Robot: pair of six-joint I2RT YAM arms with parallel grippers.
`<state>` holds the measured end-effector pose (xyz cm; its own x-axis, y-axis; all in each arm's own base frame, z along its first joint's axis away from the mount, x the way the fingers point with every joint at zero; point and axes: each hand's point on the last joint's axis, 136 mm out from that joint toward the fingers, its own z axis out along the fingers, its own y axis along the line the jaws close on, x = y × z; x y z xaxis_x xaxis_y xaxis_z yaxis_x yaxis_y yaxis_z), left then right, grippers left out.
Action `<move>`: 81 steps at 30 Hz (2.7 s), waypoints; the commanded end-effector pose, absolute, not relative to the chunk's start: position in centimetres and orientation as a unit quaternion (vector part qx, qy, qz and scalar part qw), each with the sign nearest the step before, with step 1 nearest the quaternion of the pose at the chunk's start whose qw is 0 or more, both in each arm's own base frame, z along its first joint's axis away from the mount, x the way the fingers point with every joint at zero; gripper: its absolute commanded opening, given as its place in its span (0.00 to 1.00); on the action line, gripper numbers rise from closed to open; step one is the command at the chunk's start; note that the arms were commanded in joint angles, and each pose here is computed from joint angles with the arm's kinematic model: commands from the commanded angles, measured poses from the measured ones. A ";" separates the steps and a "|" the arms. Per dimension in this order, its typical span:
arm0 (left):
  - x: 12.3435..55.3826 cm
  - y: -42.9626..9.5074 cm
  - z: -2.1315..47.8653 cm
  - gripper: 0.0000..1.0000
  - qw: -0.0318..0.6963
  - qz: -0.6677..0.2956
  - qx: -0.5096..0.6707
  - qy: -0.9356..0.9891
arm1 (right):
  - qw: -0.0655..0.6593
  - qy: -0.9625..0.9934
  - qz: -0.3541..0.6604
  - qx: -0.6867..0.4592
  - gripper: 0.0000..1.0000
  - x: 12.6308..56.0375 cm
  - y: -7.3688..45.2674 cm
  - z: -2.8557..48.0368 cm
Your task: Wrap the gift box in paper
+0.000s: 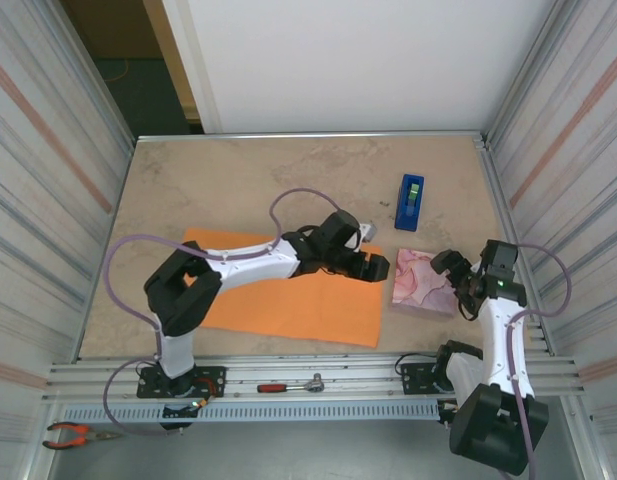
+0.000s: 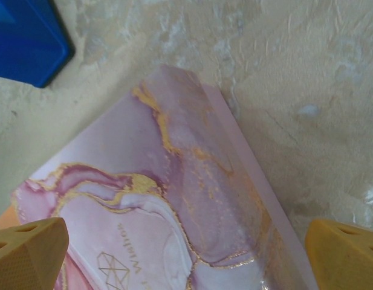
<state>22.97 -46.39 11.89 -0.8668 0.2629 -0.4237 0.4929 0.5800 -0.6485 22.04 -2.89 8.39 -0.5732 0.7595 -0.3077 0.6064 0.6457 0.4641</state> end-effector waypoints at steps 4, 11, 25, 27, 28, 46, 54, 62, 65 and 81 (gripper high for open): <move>21.7 -50.5 11.6 0.73 0.113 -0.434 0.215 0.868 | 0.232 0.866 0.177 0.407 0.98 21.8 -2.2 7.1; 21.8 -52.6 9.1 0.69 0.085 -0.422 0.229 0.873 | 0.222 0.866 0.190 0.406 1.00 21.8 -1.7 6.0; 21.9 -55.0 10.0 0.49 0.069 -0.451 0.273 0.847 | 0.227 0.867 0.261 0.359 0.67 23.3 1.1 7.3; 22.2 -54.8 12.1 0.49 0.081 -0.467 0.278 0.836 | 0.240 0.868 0.265 0.345 0.66 23.7 1.7 8.7; 22.3 -54.6 13.3 0.49 0.086 -0.475 0.280 0.830 | 0.246 0.869 0.267 0.336 0.66 23.8 2.3 9.5; 26.1 -39.1 22.0 0.49 0.192 -0.496 0.185 0.826 | 0.329 0.880 0.287 0.189 0.67 26.8 16.0 17.4; 26.8 -29.2 18.6 0.51 0.204 -0.459 0.109 0.858 | 0.338 0.890 0.290 0.102 0.69 27.1 28.5 15.4; 26.8 -21.7 11.8 0.52 0.197 -0.401 0.016 0.895 | 0.278 0.914 0.287 0.074 0.70 27.0 35.6 10.2; 27.1 -19.5 10.2 0.53 0.197 -0.385 -0.018 0.902 | 0.270 0.917 0.281 0.079 0.88 27.0 35.1 9.7; 29.3 -12.4 6.5 0.59 0.193 -0.321 -0.188 0.908 | 0.221 0.932 0.260 0.122 0.71 26.6 24.7 7.1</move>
